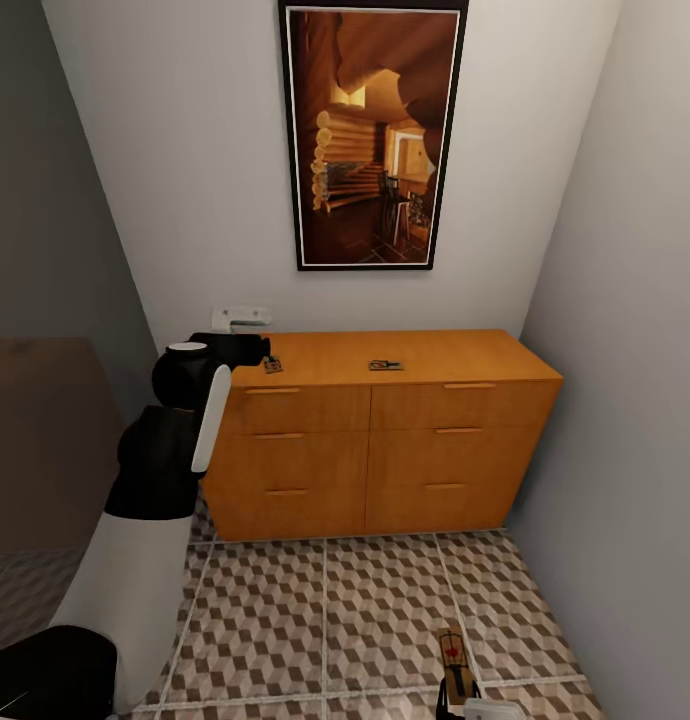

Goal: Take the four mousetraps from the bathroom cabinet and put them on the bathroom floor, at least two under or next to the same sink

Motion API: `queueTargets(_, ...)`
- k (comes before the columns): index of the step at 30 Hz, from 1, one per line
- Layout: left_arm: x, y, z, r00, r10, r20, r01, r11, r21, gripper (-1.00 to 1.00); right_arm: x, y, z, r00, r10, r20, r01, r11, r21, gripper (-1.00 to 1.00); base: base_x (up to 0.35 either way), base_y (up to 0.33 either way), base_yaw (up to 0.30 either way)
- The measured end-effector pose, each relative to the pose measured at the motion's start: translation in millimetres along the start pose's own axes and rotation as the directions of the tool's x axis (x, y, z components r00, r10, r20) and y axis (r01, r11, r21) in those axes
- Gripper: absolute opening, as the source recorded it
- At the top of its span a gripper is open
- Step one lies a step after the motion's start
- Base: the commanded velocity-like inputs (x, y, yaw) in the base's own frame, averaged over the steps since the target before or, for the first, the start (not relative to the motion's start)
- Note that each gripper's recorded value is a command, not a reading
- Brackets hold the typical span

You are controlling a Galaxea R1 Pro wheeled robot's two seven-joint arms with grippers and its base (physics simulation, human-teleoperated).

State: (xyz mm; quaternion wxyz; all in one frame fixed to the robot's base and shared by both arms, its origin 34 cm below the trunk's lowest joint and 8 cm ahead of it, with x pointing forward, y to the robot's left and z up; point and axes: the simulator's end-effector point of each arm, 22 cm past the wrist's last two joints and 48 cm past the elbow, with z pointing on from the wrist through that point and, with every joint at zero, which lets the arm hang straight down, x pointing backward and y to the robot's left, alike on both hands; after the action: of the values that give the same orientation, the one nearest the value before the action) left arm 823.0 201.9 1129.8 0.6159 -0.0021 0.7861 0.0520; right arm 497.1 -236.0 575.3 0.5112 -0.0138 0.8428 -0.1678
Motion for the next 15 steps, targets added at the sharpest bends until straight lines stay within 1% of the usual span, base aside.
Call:
queueTargets(5,0.7,2.2,0.5,1.000,0.003,-0.001,-0.003,1.000,-0.004,1.00,0.0,-0.1,0.1,1.000,0.000,0.000,0.000,1.000,0.000,-1.00,0.005,0.000,0.000)
queueTargets(7,0.7,2.7,0.4,1.000,0.003,-0.001,-0.003,1.000,-0.005,1.00,-0.1,-0.3,0.0,1.000,0.000,0.001,0.000,1.000,0.000,-1.00,0.090,0.000,0.000)
queueTargets(10,1.0,2.9,0.4,1.000,0.003,-0.002,-0.003,1.000,-0.005,1.00,-0.2,-0.3,-0.1,1.000,0.000,0.001,0.000,1.000,0.000,-1.00,0.185,0.000,0.000)
queueTargets(15,2.9,3.0,0.9,1.000,0.004,-0.007,-0.004,1.000,-0.006,1.00,-0.3,-0.3,-0.1,1.000,0.000,0.001,0.000,1.000,0.000,-1.00,0.249,0.000,0.000)
